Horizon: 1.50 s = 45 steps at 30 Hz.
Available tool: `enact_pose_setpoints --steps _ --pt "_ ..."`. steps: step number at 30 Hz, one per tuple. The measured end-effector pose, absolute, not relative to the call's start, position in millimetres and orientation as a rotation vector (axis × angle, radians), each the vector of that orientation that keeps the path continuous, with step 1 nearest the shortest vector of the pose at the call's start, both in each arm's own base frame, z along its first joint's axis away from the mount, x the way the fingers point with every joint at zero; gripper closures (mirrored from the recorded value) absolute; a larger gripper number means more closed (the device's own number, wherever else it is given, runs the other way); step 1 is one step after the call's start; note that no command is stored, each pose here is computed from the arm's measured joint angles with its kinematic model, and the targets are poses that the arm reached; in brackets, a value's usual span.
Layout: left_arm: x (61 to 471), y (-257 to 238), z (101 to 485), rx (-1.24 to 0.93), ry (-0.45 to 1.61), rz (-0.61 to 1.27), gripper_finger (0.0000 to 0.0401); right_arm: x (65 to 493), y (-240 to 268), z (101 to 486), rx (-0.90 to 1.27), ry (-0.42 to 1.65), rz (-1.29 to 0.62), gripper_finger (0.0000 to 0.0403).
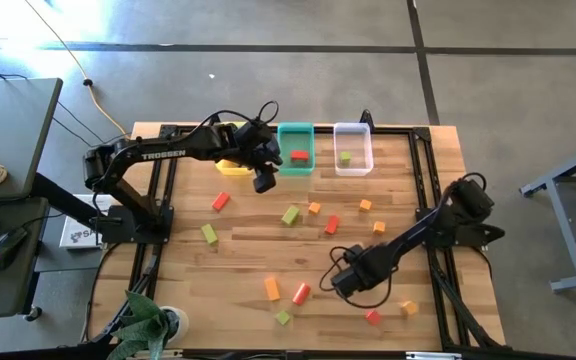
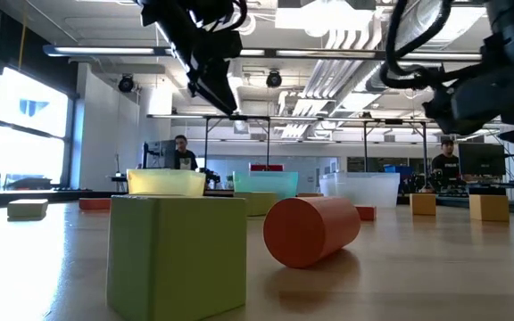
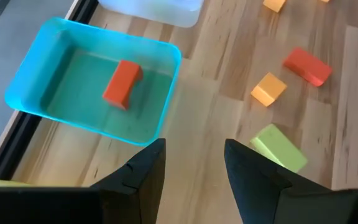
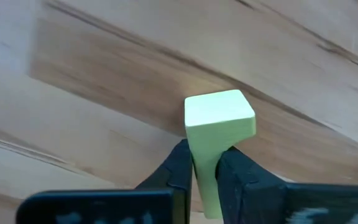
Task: Sort & place blocks by color
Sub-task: Put the light green block into the white bin
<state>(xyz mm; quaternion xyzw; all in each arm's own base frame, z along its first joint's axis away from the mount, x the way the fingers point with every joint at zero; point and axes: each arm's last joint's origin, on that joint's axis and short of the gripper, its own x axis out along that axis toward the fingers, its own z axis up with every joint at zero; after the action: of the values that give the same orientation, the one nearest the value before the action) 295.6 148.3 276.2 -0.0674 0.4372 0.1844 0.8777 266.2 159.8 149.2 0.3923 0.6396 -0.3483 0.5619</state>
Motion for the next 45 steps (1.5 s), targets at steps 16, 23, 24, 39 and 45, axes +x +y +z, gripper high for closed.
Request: enact_pose_setpoints --steps 16,23,24,39,45 --pt "291 158 276 -0.124 0.918 0.395 0.0247 315 126 176 0.99 1.24 -0.775 0.0384" --pt "289 161 276 -0.117 0.923 0.399 0.0247 338 88 202 0.881 1.177 -0.773 0.0384" --pt "288 161 275 -0.119 0.928 0.398 0.0247 340 81 206 0.86 1.173 -0.773 0.0384" --pt "274 156 266 -0.214 1.096 0.405 0.0247 361 -44 244 0.538 1.164 -0.649 0.0384" --pt "270 154 264 -0.291 1.139 0.438 0.0247 352 -104 254 0.435 1.169 -0.625 0.0384"
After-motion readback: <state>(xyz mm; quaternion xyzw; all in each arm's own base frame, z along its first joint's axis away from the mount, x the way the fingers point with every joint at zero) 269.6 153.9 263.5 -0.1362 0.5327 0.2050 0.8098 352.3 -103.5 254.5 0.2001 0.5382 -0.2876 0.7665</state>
